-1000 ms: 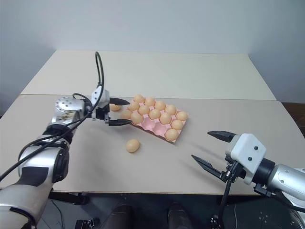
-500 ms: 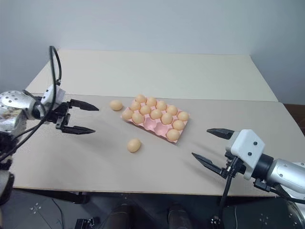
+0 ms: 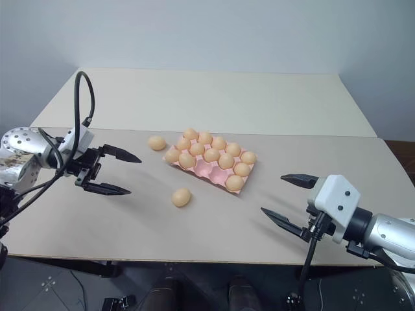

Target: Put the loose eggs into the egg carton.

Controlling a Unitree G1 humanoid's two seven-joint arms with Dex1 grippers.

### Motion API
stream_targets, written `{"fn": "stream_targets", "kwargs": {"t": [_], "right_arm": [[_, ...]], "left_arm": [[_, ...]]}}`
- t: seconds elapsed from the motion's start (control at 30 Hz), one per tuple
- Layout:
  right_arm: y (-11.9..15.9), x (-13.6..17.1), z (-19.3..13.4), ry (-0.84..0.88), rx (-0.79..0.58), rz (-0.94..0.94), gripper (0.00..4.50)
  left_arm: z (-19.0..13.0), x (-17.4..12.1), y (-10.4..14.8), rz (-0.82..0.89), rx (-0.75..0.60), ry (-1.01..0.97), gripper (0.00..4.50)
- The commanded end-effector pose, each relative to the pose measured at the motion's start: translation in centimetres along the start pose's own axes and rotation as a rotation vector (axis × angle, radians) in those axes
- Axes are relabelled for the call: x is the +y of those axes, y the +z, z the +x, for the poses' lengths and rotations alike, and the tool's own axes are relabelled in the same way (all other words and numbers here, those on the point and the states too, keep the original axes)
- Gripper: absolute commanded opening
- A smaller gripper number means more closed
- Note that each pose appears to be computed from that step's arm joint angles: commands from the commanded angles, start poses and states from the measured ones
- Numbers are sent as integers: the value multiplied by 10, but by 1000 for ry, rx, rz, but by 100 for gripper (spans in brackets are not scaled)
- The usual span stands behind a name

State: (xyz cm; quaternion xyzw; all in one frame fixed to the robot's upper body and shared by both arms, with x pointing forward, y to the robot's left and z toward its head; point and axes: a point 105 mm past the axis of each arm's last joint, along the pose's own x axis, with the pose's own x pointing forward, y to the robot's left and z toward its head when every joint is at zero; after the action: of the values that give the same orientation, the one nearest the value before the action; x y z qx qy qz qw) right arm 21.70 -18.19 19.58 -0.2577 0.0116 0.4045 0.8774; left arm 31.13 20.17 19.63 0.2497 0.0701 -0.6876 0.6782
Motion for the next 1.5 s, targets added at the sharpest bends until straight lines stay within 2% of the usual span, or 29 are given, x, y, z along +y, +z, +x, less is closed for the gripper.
{"fn": "stream_targets", "kwargs": {"t": [0.03,0.3,0.67,0.9,1.33,1.43,1.5], "right_arm": [[9,-1,-3,-17,-16,-59,450],[9,1,-3,-37,-18,-57,450],[10,2,-4,-43,-13,-54,450],[11,4,-5,-53,-13,-52,450],[5,15,-8,1,27,-58,450],[5,14,-8,-2,29,-58,450],[5,13,-8,-5,29,-59,450]], "left_arm": [[2,2,10,38,-10,-14,446],[38,1,10,73,-119,-47,446],[82,4,-4,102,-108,-81,446],[93,9,-23,109,-25,-78,446],[107,18,-28,103,-20,-70,446],[106,19,-30,94,-14,-74,385],[107,18,-32,83,-9,-82,322]]}}
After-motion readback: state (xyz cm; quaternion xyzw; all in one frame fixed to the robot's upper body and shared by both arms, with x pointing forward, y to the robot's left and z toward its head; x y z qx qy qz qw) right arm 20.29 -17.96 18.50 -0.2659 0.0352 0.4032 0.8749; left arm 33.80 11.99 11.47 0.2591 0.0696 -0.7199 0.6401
